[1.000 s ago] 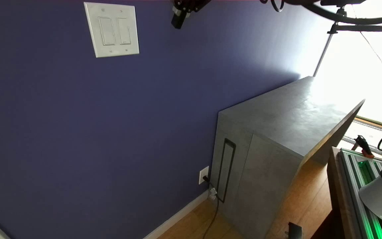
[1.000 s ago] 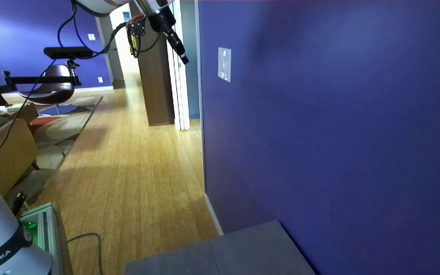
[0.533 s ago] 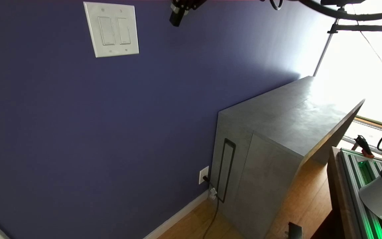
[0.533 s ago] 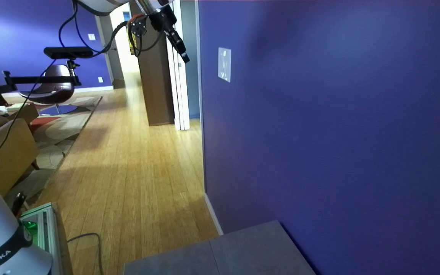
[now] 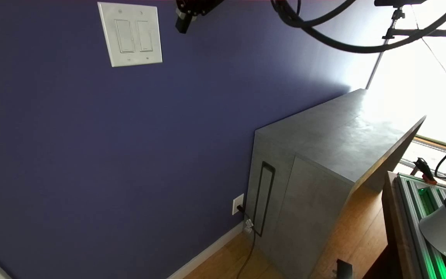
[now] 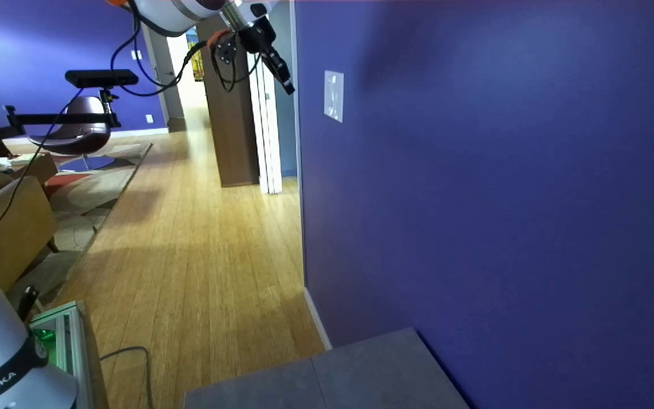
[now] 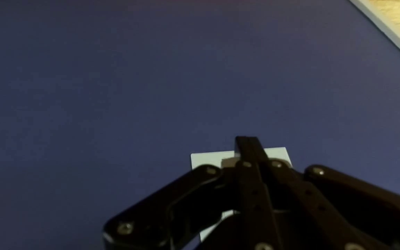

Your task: Flip the right light switch on the wall

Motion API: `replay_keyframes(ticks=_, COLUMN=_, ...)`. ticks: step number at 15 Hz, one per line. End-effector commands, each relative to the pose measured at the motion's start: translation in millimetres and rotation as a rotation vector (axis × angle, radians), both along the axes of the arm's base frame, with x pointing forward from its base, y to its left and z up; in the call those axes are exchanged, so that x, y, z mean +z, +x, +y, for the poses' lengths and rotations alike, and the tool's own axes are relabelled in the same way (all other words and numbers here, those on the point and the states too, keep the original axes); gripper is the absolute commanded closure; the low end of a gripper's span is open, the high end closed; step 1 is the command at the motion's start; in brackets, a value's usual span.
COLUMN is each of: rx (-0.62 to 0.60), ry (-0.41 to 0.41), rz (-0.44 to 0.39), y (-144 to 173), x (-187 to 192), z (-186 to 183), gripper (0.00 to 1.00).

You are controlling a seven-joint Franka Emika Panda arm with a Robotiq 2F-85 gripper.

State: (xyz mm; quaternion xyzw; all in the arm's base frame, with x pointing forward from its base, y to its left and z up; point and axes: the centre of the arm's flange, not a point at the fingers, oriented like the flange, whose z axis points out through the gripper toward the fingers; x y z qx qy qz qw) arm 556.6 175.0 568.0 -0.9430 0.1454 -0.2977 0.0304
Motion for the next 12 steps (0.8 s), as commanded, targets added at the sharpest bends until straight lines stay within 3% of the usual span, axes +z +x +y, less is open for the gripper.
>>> replay_keyframes(ticks=1, rx=-0.031, ry=0.01, rz=-0.023, y=37, x=-5, z=11, gripper=1.0)
replay_keyframes(ticks=5, rx=-0.043, ry=0.027, rz=-0.025, y=59, x=-14, z=23, gripper=1.0)
replay_keyframes(ticks=12, rx=-0.109, ry=-0.039, rz=-0.044, y=88, x=-32, z=27, gripper=1.0)
